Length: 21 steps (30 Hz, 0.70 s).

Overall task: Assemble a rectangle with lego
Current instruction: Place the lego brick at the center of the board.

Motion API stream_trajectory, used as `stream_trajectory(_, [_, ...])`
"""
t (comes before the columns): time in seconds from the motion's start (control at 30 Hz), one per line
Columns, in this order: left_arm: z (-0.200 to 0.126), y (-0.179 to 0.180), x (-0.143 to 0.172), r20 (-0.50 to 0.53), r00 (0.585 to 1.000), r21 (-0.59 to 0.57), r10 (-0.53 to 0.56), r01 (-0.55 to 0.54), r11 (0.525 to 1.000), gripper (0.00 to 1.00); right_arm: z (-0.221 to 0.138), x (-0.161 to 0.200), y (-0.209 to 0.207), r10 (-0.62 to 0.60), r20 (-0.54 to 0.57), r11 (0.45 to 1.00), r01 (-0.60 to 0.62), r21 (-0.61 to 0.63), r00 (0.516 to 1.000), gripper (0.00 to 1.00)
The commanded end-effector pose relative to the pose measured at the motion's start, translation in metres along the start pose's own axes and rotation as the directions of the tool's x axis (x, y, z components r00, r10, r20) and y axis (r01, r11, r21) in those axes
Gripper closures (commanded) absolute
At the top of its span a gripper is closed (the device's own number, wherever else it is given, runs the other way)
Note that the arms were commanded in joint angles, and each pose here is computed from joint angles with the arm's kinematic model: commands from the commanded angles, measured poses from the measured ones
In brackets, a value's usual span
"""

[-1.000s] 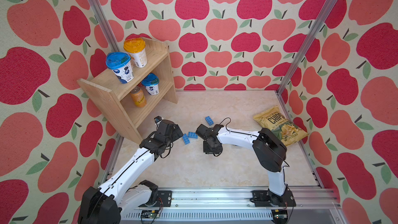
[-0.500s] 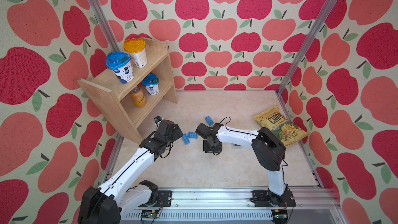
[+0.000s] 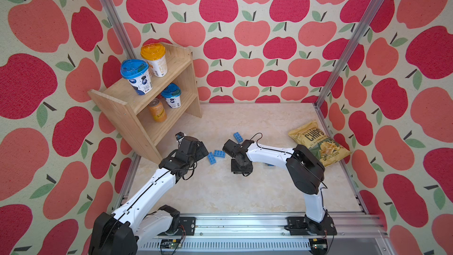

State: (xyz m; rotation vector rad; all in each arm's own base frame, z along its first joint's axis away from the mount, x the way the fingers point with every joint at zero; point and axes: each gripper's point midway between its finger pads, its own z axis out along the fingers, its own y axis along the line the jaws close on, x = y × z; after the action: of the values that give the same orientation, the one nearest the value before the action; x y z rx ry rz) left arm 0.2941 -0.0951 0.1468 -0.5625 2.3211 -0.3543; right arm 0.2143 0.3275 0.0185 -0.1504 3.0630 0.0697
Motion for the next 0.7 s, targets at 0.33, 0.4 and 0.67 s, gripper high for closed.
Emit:
stream_trajectory(0.33, [0.0007, -0.0126, -0.0112, 0.02, 1.0, 0.031, 0.012, -0.012, 0.999, 0.03, 0.0499, 0.0197, -0.0215, 0.001, -0.103, 0.995, 0.009, 0.096, 0.995, 0.65])
stream_trajectory(0.4, [0.0006, -0.0117, -0.0101, 0.017, 1.0, 0.028, 0.013, -0.013, 1.0, 0.03, 0.0507, 0.0206, -0.0236, 0.01, -0.104, 0.995, 0.001, 0.101, 0.995, 0.63])
stream_trajectory(0.67, [-0.0018, -0.0095, -0.0108, 0.024, 1.0, 0.023, 0.012, -0.013, 1.0, 0.03, 0.048, 0.0187, -0.0221, 0.009, -0.094, 0.996, -0.001, 0.094, 0.995, 0.38])
